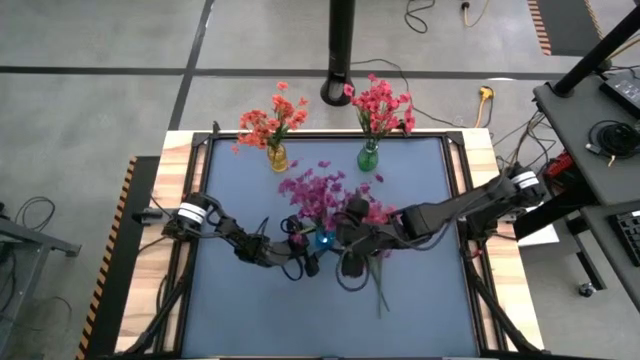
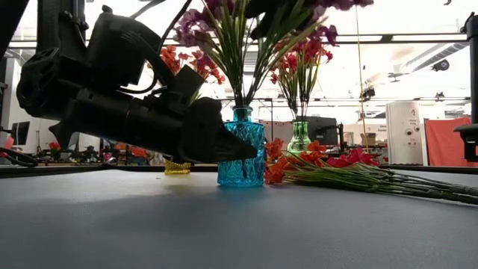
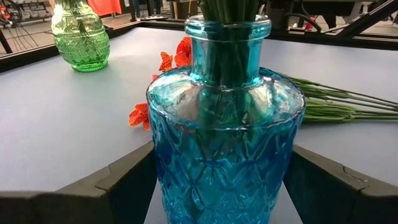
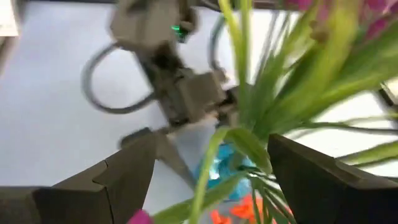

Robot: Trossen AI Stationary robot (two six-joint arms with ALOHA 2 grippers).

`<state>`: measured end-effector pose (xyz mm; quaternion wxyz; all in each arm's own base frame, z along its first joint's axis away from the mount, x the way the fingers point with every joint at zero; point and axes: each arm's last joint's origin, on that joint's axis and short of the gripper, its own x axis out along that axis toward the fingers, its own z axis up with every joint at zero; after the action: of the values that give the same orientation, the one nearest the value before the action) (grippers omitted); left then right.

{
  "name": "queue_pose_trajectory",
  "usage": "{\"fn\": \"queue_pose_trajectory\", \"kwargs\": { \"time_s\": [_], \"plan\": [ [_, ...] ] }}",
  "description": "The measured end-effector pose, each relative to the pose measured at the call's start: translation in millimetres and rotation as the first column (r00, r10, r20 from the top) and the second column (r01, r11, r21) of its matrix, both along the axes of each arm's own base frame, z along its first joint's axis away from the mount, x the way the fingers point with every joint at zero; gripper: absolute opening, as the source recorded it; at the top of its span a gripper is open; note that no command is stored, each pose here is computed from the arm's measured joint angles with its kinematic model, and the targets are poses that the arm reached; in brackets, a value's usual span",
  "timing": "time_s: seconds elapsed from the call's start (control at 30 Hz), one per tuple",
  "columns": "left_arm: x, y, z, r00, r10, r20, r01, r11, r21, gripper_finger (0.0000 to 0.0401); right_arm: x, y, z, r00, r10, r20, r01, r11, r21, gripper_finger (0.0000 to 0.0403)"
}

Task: Sort flowers into vase by color
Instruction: Put the violet flower into the blue vase

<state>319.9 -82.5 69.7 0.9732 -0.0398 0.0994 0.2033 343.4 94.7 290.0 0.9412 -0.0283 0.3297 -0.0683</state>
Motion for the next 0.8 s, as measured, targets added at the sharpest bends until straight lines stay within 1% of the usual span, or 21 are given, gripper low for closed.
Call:
{"fn": "queue_pose_trajectory", "kwargs": {
  "time_s": [0.03,0.1,0.17,0.23,0.3,0.4,0.53,0.63,0.8],
  "plan": [
    [0,0,0,1.0,0.001,-0.001,-0.001,1.0,0.0,0.0299,0,-1,1,1.0,0.018,-0.017,-0.017,1.0,0.005,0.0302],
    [0,0,0,1.0,0.0,-0.002,0.0,1.0,0.001,0.0299,-4,-3,4,0.998,0.0,-0.069,-0.001,1.0,-0.015,0.0302],
    [0,0,-1,1.0,0.001,-0.007,-0.001,1.0,0.002,0.0299,-4,-3,7,0.998,-0.005,-0.069,0.004,1.0,-0.013,0.0302],
    [0,0,-1,1.0,0.004,-0.011,-0.004,1.0,0.004,0.0299,-4,-2,9,0.997,0.019,-0.077,-0.018,1.0,0.018,0.0302],
    [0,0,-1,1.0,0.008,-0.012,-0.008,1.0,0.006,0.0299,-6,-3,9,0.995,0.0,-0.099,0.001,1.0,0.014,0.0302],
    [0,1,-1,1.0,0.021,-0.015,-0.021,1.0,0.011,0.0299,-7,-3,10,0.996,-0.033,-0.089,0.032,0.999,-0.014,0.0302],
    [-2,-4,-1,1.0,0.016,-0.017,-0.016,1.0,0.014,0.0299,-5,-3,7,0.995,-0.017,-0.102,0.013,0.999,-0.042,0.0302],
    [-3,-8,-1,1.0,0.01,-0.018,-0.01,1.0,0.018,0.0299,-2,-2,2,0.993,-0.018,-0.12,0.013,0.999,-0.048,0.0302],
    [-4,-10,-1,1.0,0.018,-0.023,-0.017,1.0,0.017,0.0299,-1,-4,1,0.993,-0.023,-0.119,0.018,0.999,-0.045,0.0302]
  ]
}}
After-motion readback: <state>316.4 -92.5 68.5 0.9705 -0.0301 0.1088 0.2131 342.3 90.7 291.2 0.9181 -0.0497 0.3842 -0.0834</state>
